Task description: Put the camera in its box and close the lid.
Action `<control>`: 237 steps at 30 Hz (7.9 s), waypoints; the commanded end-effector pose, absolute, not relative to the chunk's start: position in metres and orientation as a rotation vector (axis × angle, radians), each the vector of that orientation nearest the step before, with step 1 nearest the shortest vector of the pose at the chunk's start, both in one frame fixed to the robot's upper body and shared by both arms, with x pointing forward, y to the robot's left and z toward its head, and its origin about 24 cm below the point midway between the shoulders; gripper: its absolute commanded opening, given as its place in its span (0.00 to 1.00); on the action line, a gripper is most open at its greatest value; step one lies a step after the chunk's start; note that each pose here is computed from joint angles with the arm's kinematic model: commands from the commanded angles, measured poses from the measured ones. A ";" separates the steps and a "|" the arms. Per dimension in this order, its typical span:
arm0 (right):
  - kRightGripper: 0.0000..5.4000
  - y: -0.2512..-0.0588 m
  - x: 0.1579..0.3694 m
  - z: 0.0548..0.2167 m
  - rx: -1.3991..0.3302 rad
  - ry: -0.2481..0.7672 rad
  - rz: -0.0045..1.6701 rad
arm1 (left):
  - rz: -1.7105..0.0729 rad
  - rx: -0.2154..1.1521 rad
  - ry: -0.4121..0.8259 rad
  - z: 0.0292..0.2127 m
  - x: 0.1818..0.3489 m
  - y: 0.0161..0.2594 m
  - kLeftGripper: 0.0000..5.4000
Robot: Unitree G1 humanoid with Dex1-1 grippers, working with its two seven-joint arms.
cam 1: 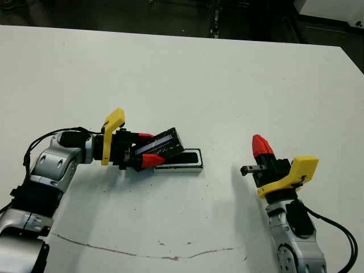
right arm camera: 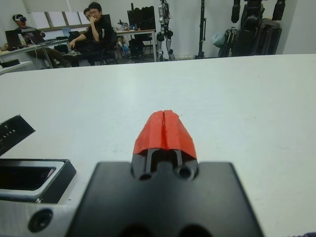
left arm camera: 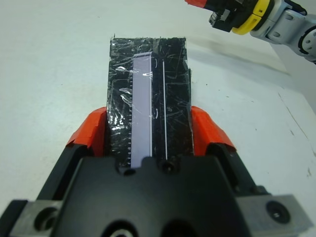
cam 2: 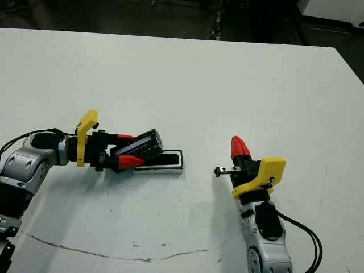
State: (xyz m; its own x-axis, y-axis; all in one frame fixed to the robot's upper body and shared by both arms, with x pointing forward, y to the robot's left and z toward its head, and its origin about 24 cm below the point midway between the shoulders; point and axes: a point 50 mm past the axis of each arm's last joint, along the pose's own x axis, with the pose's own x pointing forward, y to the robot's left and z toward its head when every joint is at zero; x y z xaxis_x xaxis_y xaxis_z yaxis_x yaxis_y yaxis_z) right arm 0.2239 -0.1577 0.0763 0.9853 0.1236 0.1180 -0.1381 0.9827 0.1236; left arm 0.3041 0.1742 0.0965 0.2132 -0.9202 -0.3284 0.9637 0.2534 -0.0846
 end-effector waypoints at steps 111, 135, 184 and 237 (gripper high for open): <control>0.00 -0.159 0.220 0.070 0.136 -0.067 0.133 | -1.517 0.623 0.412 0.063 0.317 0.081 0.87; 0.00 -0.157 0.221 0.071 0.130 -0.077 0.138 | -1.336 0.472 0.326 0.103 0.302 0.173 1.00; 0.00 -0.155 0.221 0.068 0.141 -0.068 0.136 | -0.618 0.031 0.022 0.108 0.273 0.099 0.27; 0.00 -0.154 0.222 0.070 0.131 -0.073 0.140 | -0.436 -0.156 0.063 0.109 0.259 0.169 0.00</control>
State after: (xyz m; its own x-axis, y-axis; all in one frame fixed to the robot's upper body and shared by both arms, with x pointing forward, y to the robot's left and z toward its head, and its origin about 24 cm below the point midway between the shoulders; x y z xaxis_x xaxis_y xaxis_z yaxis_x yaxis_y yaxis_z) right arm 0.2228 -0.1515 0.0715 0.9855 0.1404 0.0949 -0.1525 0.9788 0.1364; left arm 0.2620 0.1614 0.1038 0.8923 -0.4464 -0.0674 0.4336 0.8890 -0.1474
